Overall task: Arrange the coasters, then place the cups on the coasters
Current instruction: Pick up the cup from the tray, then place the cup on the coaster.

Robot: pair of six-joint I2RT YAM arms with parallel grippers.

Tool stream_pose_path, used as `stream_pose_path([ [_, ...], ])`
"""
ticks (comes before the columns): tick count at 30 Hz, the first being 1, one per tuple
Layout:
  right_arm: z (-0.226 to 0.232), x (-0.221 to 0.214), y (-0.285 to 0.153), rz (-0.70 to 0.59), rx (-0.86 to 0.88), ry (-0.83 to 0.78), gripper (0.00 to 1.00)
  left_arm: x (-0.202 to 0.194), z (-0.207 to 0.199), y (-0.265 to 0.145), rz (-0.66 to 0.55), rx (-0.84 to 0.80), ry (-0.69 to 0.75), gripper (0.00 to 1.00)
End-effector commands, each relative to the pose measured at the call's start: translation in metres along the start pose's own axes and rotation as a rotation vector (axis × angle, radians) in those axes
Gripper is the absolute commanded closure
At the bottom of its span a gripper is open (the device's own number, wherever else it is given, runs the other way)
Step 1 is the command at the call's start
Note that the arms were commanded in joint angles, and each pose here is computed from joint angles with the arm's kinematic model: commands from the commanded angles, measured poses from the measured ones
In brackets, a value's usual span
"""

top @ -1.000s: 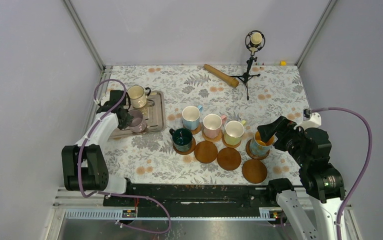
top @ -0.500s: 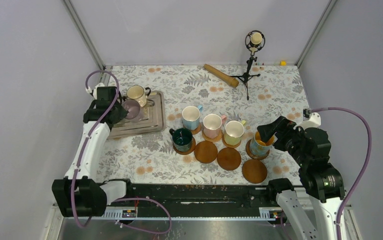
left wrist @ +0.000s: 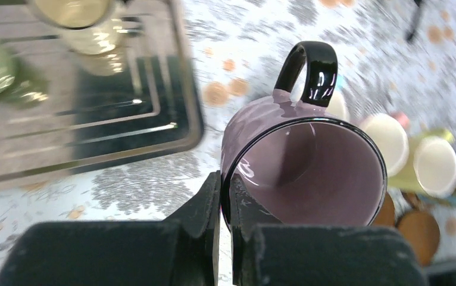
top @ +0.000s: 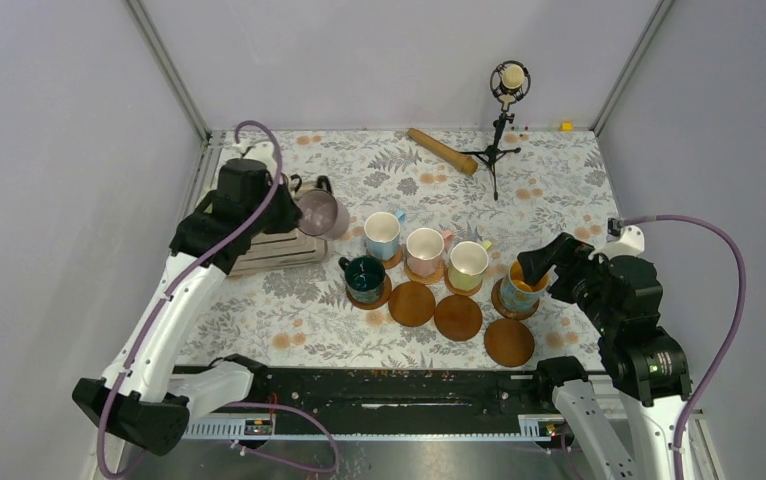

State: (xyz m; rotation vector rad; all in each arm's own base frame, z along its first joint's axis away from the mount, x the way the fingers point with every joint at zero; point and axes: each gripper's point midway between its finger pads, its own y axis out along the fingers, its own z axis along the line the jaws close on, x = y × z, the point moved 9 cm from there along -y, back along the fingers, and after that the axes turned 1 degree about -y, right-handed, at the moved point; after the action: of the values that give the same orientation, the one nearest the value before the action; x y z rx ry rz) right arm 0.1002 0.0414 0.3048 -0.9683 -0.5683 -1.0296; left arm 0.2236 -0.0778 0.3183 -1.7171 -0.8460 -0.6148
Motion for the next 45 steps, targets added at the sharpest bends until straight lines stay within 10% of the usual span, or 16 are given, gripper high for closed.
stream_pose_path([
  [1, 0.003, 0.01, -0.01, -0.035, -0.007, -0.028, 0.01, 0.011, -0.048, -0.036, -0.071, -0.279, 0.137, 1.0],
  [13, 0.003, 0.01, -0.023, -0.046, -0.01, -0.02, 0.01, -0.054, -0.127, -0.049, 0.133, -0.611, 0.461, 1.0],
  [45, 0.003, 0.013, -0.042, -0.103, -0.002, -0.035, 0.01, -0.159, -0.176, 0.051, 0.275, -0.492, 0.824, 1.0],
])
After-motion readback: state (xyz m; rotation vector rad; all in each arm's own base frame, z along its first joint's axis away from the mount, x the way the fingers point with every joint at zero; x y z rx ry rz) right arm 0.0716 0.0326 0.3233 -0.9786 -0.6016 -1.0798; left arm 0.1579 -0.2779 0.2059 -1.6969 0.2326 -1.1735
